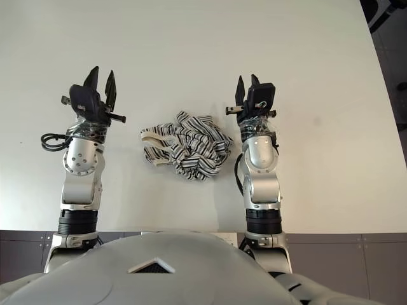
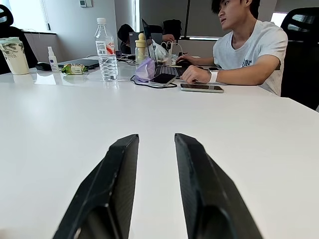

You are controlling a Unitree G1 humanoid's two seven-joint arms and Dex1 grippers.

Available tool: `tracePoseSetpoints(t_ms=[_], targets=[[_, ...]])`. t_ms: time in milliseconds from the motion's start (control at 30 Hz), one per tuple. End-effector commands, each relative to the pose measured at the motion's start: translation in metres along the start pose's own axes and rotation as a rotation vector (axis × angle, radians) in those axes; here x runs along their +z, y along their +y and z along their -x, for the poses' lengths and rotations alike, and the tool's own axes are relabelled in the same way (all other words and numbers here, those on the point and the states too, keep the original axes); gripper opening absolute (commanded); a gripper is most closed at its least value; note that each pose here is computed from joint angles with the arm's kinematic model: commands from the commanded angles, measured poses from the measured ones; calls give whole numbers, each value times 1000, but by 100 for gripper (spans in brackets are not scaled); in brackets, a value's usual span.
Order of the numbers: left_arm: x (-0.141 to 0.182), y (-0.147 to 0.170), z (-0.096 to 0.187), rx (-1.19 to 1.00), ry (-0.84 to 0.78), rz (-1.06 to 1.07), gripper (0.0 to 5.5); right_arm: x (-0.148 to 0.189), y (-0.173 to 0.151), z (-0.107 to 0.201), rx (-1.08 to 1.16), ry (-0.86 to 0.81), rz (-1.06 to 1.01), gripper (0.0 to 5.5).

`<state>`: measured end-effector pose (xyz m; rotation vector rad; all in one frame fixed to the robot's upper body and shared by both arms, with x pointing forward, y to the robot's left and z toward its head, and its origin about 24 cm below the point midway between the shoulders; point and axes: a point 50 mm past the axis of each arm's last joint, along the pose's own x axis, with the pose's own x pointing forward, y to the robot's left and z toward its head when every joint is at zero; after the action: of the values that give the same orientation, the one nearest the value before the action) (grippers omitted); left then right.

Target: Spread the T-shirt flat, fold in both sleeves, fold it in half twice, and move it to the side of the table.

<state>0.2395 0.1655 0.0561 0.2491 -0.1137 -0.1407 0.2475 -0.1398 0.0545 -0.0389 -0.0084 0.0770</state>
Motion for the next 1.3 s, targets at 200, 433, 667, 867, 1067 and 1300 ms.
tracePoseSetpoints(t_ms=[200,433,667,867,1067,1300], targets=[[0,-1,0,-17,16,18,215,4,3,0,10,-26,-22,135],[2,-5,-1,-82,12,-43,230,5,6,1,46,-16,-15,135],[-8,-16,15,-714,29,-338,230,34,23,50,926,92,-83,135],[-51,-11,47,-1109,254,-561,230,45,18,76,1297,226,3,135],[-58,-10,71,-1231,281,-632,230,-9,10,70,1203,357,350,135],[-43,8,106,-1336,389,-597,230,-5,-32,26,898,264,525,135]])
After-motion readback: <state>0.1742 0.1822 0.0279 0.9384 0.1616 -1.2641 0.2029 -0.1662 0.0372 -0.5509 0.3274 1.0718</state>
